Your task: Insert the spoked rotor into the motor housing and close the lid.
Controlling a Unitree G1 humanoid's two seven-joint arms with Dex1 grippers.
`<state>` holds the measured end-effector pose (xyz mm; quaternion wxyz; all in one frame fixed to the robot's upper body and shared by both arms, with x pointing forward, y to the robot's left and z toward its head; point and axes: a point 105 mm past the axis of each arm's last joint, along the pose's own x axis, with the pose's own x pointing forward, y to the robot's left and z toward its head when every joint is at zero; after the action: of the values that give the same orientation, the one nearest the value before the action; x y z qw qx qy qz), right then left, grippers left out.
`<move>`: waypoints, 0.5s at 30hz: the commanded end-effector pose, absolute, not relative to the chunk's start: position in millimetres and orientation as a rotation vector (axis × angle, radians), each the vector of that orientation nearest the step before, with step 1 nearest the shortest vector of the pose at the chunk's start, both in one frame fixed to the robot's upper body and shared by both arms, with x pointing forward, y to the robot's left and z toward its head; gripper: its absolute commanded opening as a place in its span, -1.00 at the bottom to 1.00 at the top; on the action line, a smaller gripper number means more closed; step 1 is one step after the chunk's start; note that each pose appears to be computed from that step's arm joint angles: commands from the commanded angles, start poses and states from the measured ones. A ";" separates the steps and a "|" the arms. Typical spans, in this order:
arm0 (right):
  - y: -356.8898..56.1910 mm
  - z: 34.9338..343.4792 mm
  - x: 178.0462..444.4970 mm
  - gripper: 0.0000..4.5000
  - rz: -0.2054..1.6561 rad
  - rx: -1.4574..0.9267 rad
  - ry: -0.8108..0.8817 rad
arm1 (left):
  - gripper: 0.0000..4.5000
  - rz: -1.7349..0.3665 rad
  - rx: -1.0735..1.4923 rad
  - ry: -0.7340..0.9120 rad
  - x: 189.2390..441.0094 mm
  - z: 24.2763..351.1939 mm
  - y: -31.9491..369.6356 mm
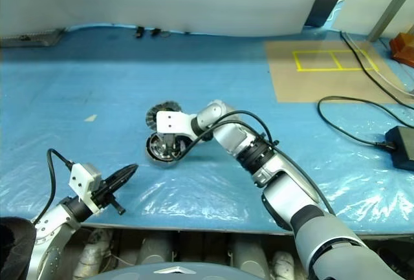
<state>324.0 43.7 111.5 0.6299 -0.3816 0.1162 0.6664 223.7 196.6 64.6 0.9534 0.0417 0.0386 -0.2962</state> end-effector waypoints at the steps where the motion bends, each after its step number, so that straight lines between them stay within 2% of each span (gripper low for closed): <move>1: 51.5 124.0 323.3 -0.07 1.532 -0.881 0.190 | -1.00 -0.601 0.105 0.037 224.7 75.1 198.0; 2: 53.3 127.1 323.1 0.02 1.533 -0.865 0.178 | -1.00 -0.600 0.105 0.037 225.0 75.5 198.1; 6: 57.0 145.2 326.1 0.63 1.518 -0.787 0.136 | -1.00 -0.602 0.107 0.038 225.6 76.0 198.2; 10: 56.8 162.6 325.4 0.63 1.524 -0.685 0.106 | -1.00 -0.605 0.110 0.032 226.8 78.0 197.8; 13: 59.7 166.3 325.0 0.33 1.520 -0.623 0.098 | -1.00 -0.597 0.099 0.005 229.5 83.0 198.3; 15: 63.0 165.0 323.2 0.05 1.521 -0.567 0.104 | -1.00 -0.593 0.101 -0.002 230.2 84.7 198.5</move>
<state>328.7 55.1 149.3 0.6853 -0.2716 0.0760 0.6715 229.4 195.5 71.4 0.9536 0.0420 0.0237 -0.2972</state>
